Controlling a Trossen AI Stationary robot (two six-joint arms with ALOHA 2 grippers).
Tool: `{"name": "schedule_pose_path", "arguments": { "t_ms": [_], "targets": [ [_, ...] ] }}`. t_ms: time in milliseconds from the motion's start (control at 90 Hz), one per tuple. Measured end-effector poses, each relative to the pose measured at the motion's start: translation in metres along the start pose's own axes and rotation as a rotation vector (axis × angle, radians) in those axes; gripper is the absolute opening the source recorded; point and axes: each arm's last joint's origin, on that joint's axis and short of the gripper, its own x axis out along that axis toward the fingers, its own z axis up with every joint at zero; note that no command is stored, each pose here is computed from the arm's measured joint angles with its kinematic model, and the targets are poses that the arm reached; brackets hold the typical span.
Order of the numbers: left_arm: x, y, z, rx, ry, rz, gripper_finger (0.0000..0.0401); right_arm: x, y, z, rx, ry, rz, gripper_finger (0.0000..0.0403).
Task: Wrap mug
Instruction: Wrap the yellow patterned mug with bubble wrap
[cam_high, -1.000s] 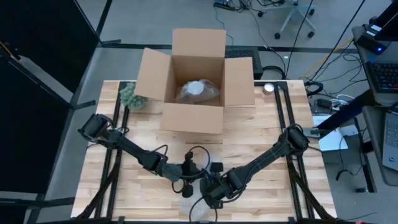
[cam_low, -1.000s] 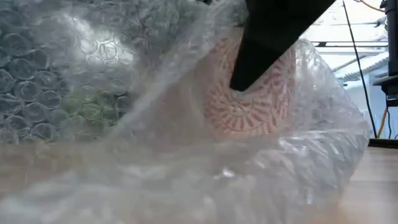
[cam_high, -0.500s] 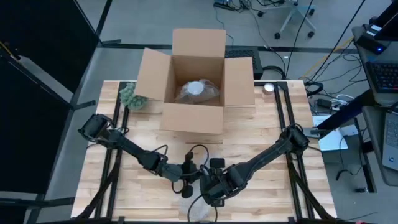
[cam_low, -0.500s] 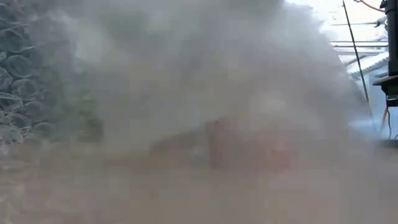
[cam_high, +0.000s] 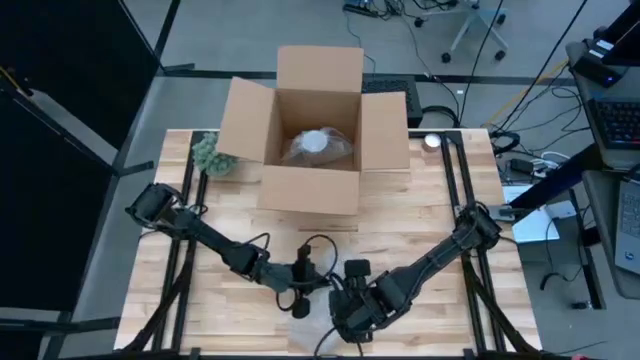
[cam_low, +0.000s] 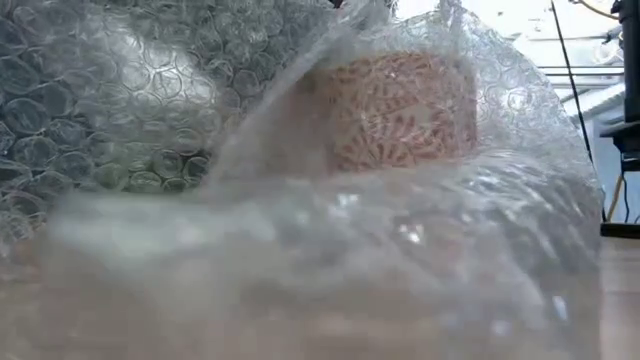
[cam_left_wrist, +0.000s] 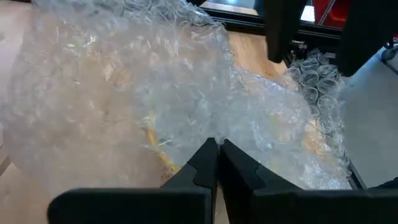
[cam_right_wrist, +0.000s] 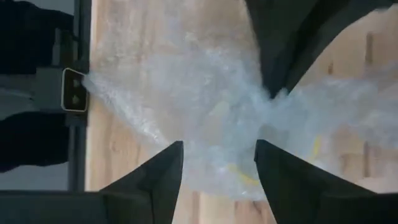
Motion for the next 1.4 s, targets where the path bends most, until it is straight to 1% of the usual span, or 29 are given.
{"name": "schedule_pose_path", "arguments": {
  "t_ms": [100,267,367,456,511,611,844,967,1167,1400],
  "targets": [
    [0.000,0.000,0.000,-0.004,-0.006,-0.002,0.0000,-0.005,0.013,-0.010,0.023,-0.025,-0.043,0.0183],
    [-0.001,0.000,0.002,-0.008,-0.008,-0.003,0.0000,-0.013,0.036,-0.027,0.003,-0.122,-0.123,0.0183],
    [-0.001,-0.001,0.003,-0.014,-0.020,-0.007,0.0000,-0.007,0.047,-0.033,-0.012,-0.196,-0.209,0.0183],
    [-0.001,-0.001,0.004,-0.017,-0.029,-0.014,0.0000,0.004,0.052,-0.035,-0.038,-0.215,-0.264,0.0183],
    [-0.001,-0.001,0.004,-0.018,-0.029,-0.014,0.0000,0.014,0.053,-0.034,-0.044,-0.206,-0.288,0.0183],
    [-0.001,-0.001,0.004,-0.018,-0.032,-0.015,0.0000,0.028,0.053,-0.033,-0.022,-0.167,-0.289,0.0183],
    [-0.001,-0.001,0.004,-0.019,-0.033,-0.015,0.0000,0.052,0.046,-0.026,-0.010,-0.158,-0.362,0.0183],
    [-0.002,-0.003,0.007,-0.028,-0.052,-0.023,0.0000,0.061,0.040,-0.022,0.000,-0.147,-0.380,0.0183],
    [-0.010,-0.015,0.037,-0.052,-0.143,-0.081,0.0000,0.062,0.042,-0.019,0.009,-0.168,-0.361,0.0183],
    [-0.011,-0.023,0.050,-0.059,-0.181,-0.111,0.0000,0.062,0.043,-0.017,-0.001,-0.177,-0.353,0.0183]
  ]
}}
